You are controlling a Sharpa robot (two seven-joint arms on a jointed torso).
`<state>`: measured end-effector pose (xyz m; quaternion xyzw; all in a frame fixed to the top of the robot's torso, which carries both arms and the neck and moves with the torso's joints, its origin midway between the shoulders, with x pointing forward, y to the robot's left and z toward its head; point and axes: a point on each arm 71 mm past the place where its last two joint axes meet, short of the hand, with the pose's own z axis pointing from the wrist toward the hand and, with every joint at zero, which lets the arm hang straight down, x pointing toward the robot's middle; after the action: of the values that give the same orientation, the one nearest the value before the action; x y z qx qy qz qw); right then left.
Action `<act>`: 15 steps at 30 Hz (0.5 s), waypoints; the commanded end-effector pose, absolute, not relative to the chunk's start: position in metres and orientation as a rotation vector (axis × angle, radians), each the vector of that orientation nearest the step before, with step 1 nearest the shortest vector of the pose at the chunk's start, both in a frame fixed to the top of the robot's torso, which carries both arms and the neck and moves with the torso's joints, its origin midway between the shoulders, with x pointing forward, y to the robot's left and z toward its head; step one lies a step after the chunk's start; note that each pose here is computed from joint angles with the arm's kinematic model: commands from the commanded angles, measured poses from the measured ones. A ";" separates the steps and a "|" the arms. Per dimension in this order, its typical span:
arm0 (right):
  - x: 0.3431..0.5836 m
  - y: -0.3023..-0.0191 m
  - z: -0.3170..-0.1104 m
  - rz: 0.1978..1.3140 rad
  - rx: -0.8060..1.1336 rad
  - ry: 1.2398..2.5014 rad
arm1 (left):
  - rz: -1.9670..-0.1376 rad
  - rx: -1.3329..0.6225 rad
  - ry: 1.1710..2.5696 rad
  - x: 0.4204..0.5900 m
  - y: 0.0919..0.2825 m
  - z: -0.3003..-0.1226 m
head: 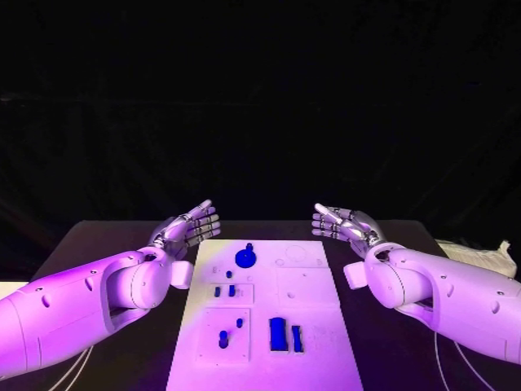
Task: Assemble the parts on the task board
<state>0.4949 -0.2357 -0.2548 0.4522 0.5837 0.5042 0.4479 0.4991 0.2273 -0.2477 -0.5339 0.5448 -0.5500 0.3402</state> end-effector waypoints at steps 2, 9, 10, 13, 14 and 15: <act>0.488 -0.224 -0.243 1.247 1.158 1.324 | -1.361 -1.336 1.352 0.493 0.221 -0.242; 0.469 -0.200 -0.228 1.238 1.197 1.239 | -1.277 -1.261 1.272 0.475 0.203 -0.232; 0.467 -0.198 -0.227 1.236 1.200 1.233 | -1.269 -1.253 1.263 0.473 0.201 -0.231; 0.463 -0.194 -0.225 1.231 1.207 1.221 | -1.247 -1.229 1.239 0.467 0.196 -0.227; 0.462 -0.193 -0.224 1.230 1.208 1.219 | -1.242 -1.224 1.233 0.465 0.195 -0.227; 0.462 -0.193 -0.224 1.229 1.209 1.218 | -1.238 -1.219 1.229 0.464 0.194 -0.226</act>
<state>0.4623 -0.1881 -0.2269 0.4843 0.5279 0.5178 0.4677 0.4651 0.1905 -0.2324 -0.5198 0.5256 -0.5234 0.4238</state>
